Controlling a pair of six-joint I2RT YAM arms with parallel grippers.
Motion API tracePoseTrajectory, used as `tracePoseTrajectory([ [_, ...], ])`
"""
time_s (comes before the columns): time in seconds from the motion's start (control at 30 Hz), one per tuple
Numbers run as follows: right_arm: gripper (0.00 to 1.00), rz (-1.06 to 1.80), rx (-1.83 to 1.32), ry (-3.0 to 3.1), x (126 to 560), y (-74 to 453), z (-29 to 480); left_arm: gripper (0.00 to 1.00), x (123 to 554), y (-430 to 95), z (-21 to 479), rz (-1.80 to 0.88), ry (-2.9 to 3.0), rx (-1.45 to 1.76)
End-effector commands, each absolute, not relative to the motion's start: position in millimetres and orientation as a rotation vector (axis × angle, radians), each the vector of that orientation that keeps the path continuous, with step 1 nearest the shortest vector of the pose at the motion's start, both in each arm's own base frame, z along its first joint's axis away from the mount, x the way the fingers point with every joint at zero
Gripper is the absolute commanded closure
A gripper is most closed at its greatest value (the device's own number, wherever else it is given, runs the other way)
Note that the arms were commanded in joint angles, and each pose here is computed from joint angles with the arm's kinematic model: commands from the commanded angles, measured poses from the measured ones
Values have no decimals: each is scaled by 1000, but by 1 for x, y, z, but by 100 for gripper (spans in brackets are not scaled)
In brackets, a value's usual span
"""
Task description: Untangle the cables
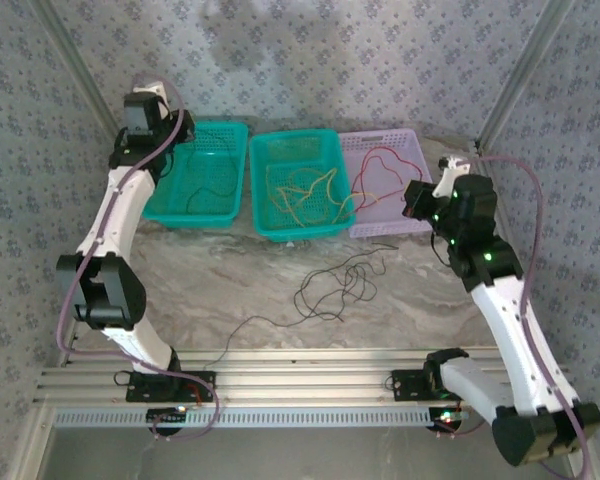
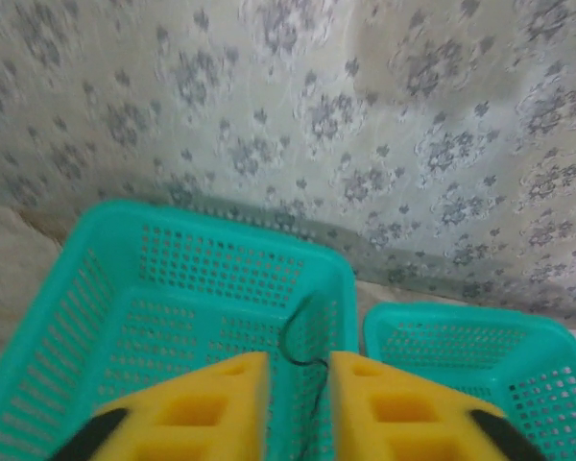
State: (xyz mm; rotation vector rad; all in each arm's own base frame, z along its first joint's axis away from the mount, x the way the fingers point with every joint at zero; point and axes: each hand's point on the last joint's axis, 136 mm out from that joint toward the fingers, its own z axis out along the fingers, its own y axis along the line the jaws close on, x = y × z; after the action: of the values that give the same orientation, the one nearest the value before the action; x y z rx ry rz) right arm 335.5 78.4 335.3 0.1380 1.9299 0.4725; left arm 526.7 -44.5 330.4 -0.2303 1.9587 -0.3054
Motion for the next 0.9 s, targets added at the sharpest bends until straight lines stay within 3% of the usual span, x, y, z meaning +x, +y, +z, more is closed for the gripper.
tracePoseTrajectory([
  [0.0,100,414,205,1892,367,57,344,73,527,-61,310,-370,1990,-244],
  [0.2,100,424,372,1917,424,23,330,63,512,-70,284,-396,2034,-277],
  [0.3,100,389,392,1965,452,20,316,52,502,-76,278,-410,2045,-281],
  [0.5,100,362,448,2101,502,19,256,29,476,-89,268,-411,2085,-256],
  [0.87,100,414,477,2312,558,45,173,8,423,-115,265,-416,2136,-171],
])
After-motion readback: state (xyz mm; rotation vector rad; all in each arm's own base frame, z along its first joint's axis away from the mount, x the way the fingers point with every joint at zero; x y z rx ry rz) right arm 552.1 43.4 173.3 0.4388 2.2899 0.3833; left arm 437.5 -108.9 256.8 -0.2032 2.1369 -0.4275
